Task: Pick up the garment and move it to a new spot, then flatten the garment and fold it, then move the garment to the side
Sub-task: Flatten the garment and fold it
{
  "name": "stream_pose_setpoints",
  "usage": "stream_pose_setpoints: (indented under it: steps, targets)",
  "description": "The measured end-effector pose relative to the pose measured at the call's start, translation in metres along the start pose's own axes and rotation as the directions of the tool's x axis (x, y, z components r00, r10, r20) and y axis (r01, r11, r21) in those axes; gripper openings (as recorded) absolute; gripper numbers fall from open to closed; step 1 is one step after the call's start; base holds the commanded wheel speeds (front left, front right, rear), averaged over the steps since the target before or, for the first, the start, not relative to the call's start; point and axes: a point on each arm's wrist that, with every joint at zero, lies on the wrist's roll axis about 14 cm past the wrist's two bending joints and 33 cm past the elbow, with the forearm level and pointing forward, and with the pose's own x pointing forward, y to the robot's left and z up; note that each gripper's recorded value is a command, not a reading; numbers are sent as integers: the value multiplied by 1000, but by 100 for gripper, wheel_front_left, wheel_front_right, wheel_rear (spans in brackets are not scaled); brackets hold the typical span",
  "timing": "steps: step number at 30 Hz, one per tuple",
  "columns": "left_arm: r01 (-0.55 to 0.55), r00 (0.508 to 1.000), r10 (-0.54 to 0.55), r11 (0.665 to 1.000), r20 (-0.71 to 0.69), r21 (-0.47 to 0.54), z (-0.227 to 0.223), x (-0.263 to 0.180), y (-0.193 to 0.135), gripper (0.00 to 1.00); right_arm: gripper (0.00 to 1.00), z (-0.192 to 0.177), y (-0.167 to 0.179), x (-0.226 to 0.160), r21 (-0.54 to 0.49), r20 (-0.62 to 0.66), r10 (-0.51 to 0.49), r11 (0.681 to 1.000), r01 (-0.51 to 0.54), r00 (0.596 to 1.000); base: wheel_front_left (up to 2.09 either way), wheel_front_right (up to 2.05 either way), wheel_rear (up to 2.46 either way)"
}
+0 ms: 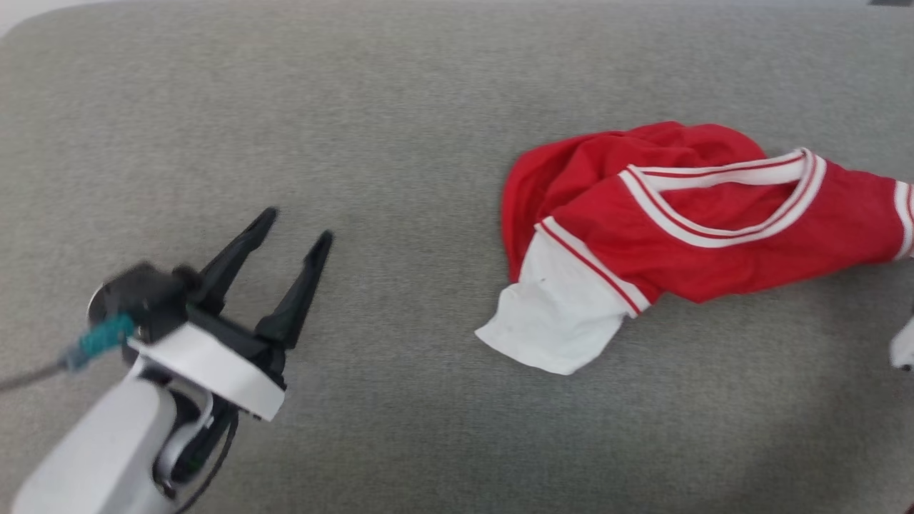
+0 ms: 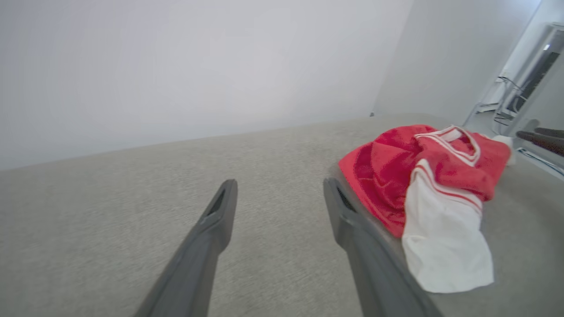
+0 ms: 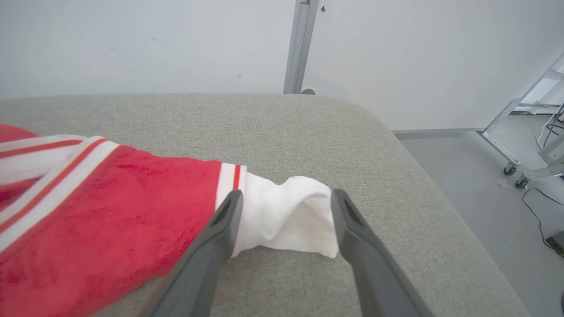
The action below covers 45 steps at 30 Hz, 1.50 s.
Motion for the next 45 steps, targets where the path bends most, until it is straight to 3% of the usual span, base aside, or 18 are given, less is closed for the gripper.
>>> stream_pose_setpoints:
  steps: [5,10,17,29,30,31,33,37,45]
  targets:
    - [198,972,-208,975,-106,-104,9,29,-36,100,100,5,13,-16,34,49,29,999,-31,998,0,0,0]
    - [325,847,-384,922,-368,-211,-26,35,-69,100,100,-1,15,-23,55,50,40,998,-42,998,0,0,0]
    - [371,627,-540,841,-562,-394,-69,33,-103,100,100,-25,6,-26,99,11,21,995,-22,1000,0,0,0]
    - [331,513,-646,756,-565,-565,-102,45,-129,100,100,-51,-9,-23,115,-32,-23,993,27,999,0,0,0]
    - [329,509,-640,763,-575,-557,-105,46,-127,91,100,-51,-9,-22,115,-30,-24,993,27,999,0,0,0]
    - [330,515,-631,770,-580,-546,-107,47,-124,55,100,-50,-8,-21,116,-24,-22,993,25,999,0,0,0]
    - [317,535,-622,775,-572,-546,-107,51,-122,0,100,-47,-4,-17,117,-14,-13,993,14,1000,0,0,0]
    - [278,579,-593,789,-560,-548,-102,54,-110,0,100,-46,2,-15,120,-12,1,993,0,1000,0,0,0]
    - [135,728,-401,879,-556,-457,-70,54,-31,0,100,-32,20,-10,112,24,44,993,-46,999,0,0,0]
